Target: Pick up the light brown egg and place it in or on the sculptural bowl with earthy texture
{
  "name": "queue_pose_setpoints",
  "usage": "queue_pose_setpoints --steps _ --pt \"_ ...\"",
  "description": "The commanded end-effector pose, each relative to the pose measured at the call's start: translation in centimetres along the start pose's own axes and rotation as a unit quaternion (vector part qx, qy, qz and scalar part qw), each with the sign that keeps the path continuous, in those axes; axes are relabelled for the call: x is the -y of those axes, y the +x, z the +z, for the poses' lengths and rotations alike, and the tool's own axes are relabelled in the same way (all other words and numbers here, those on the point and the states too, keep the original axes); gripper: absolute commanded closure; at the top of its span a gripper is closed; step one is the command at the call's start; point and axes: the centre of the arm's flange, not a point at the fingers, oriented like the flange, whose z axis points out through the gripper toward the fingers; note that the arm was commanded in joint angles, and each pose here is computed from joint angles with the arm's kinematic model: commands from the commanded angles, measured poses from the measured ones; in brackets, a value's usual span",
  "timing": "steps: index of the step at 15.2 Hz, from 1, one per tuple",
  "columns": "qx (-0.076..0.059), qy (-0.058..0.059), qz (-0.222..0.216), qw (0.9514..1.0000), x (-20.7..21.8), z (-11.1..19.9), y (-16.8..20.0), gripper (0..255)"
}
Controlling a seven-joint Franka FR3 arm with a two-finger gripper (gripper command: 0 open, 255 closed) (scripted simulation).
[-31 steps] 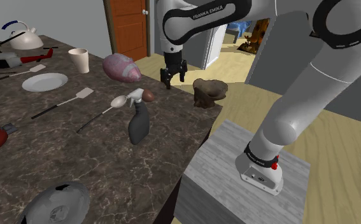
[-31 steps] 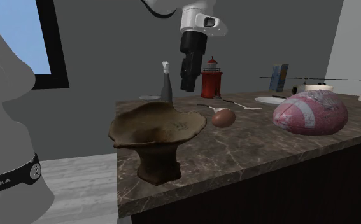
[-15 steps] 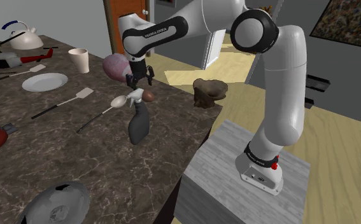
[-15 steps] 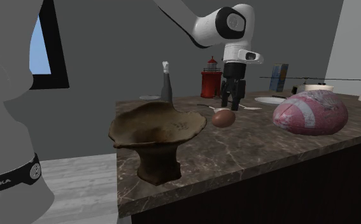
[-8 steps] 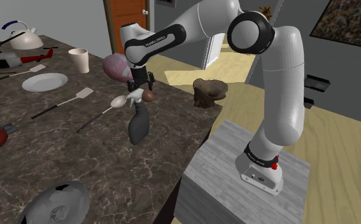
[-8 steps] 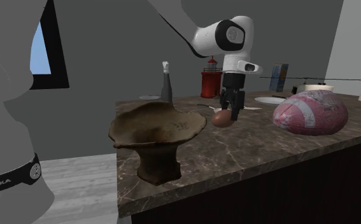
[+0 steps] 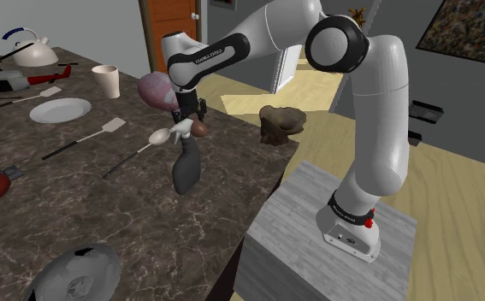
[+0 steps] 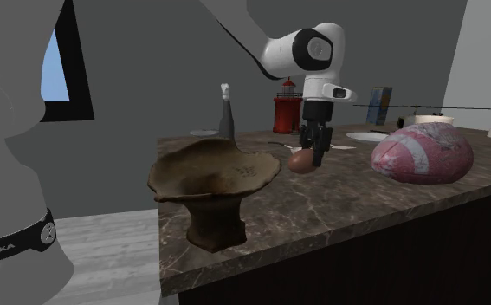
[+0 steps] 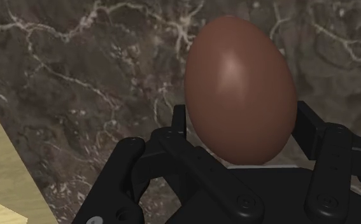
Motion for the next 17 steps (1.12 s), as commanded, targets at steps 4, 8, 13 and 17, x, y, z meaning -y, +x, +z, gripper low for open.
queue_pose_setpoints --steps 4,8,13,17 --pt "0.001 0.0 0.0 1.0 0.0 0.0 0.0 255" --pt "0.001 0.0 0.0 1.0 0.0 0.0 0.0 255" --pt "0.001 0.0 0.0 1.0 -0.2 -2.0 -0.2 255" --pt "0.001 0.0 0.0 1.0 -0.4 -4.1 -0.5 255"
